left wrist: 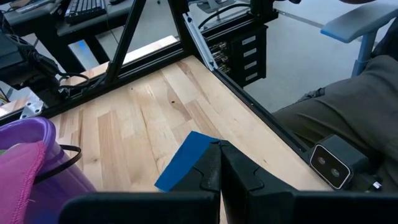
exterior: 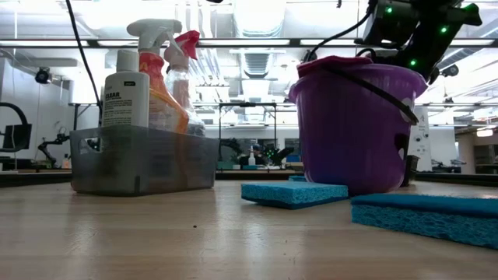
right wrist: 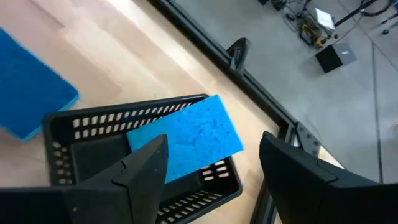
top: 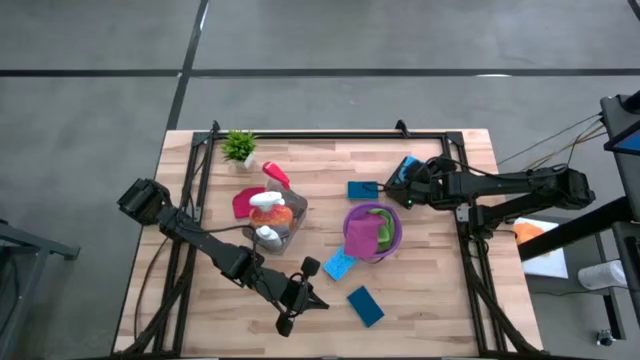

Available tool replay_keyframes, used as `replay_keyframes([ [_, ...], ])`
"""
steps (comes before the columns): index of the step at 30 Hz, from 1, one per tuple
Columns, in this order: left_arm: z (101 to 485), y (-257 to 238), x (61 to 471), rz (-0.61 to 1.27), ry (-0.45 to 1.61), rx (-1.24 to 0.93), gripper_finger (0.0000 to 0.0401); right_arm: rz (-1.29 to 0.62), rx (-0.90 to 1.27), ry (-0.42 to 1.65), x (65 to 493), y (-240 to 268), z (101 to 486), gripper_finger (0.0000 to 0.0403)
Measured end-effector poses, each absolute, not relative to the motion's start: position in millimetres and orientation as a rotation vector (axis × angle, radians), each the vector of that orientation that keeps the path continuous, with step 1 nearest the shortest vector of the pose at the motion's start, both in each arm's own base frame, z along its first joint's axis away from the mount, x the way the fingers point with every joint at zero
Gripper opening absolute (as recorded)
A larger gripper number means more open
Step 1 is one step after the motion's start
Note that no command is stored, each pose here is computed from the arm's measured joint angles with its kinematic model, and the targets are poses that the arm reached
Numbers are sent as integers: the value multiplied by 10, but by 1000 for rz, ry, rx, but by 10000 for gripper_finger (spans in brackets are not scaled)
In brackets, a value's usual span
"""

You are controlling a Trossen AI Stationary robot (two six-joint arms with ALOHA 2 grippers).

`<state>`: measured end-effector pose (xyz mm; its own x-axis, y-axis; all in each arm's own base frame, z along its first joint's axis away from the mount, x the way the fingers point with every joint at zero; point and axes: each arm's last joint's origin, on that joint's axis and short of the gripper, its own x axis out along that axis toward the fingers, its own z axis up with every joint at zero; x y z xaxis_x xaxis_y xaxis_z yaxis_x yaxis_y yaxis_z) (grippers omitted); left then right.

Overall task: Pick & Place Kitchen Items
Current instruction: Put the blue sponge wipe into the black bin

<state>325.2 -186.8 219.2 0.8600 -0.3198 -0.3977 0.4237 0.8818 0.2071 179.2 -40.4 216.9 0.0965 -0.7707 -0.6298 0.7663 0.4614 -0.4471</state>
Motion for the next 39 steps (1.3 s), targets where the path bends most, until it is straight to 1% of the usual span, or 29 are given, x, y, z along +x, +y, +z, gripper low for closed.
replay_keyframes([
  [5,2192,-1868,3251,-396,363,296,1,-1086,-4,926,1829,-328,2255,236],
  [11,2192,-1871,3249,-398,364,297,1,-973,-26,858,1920,-145,2507,198],
  [15,2184,-1871,3246,-399,372,302,1,-745,-13,860,1996,145,2577,177],
  [22,2165,-1871,3236,-401,391,309,1,-271,14,866,2020,929,2506,172],
  [25,2163,-1885,3227,-406,392,311,1,-119,-4,851,1964,1333,2521,172],
  [28,2163,-1889,3225,-407,392,311,1,-8,-25,846,1908,1729,2546,172],
  [33,2163,-1889,3225,-407,392,311,1,53,-104,867,1971,2318,2406,172],
  [39,2164,-1889,3226,-407,391,310,1,51,-310,990,2223,2775,2007,172],
])
